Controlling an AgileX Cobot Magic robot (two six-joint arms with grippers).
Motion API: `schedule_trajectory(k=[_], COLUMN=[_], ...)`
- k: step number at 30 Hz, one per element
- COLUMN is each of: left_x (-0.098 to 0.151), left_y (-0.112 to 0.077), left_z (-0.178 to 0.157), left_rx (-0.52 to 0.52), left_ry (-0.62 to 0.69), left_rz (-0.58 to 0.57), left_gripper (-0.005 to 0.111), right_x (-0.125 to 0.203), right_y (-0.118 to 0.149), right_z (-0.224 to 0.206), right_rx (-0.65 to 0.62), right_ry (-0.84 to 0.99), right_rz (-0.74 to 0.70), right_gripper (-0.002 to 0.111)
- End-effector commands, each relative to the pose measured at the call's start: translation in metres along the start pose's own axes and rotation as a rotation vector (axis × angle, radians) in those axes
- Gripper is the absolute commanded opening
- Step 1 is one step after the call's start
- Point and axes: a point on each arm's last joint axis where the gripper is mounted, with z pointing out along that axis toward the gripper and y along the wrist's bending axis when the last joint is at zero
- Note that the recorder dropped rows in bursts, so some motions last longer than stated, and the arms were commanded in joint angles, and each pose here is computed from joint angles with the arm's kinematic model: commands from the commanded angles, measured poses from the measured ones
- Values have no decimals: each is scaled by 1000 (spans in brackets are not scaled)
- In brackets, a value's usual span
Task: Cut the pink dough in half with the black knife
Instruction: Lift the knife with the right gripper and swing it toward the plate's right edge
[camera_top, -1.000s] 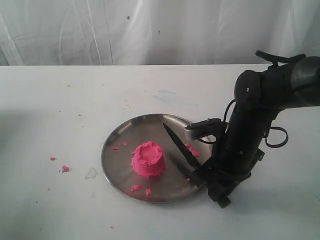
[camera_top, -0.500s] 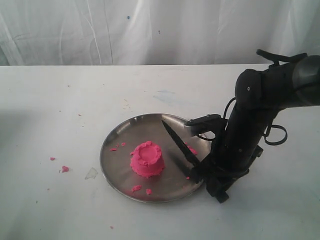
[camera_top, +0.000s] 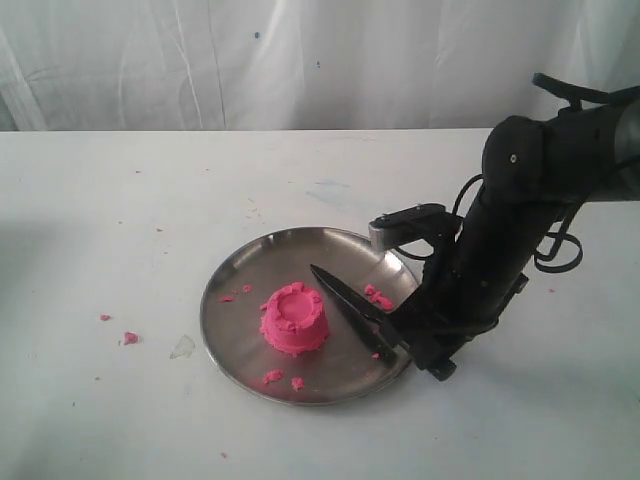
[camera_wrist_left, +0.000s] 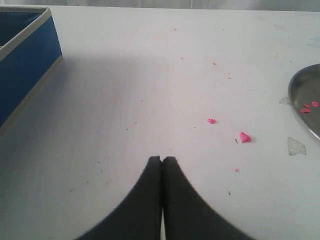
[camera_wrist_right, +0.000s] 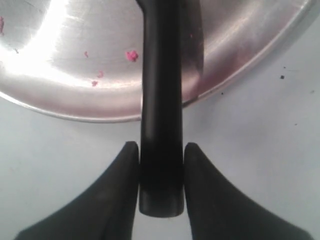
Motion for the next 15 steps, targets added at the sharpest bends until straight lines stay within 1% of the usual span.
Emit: schedule_trajectory(k=[1, 5, 10, 15], left_x=[0, 0, 0, 0], left_y=[0, 0, 0, 0], left_z=[0, 0, 0, 0], left_rx=[3, 3, 3, 3], left_ry=[-6, -6, -6, -6], left_rz=[-11, -11, -11, -11], left_gripper=[0, 0, 0, 0], right_x=[0, 2, 10, 12], right_y=[1, 1, 3, 3], right_z=[-2, -2, -1, 0], right_rx=[4, 1, -25, -29], right_ry=[-14, 0, 78, 90], right_rz=[-10, -11, -14, -13], right_gripper=[27, 27, 27, 34])
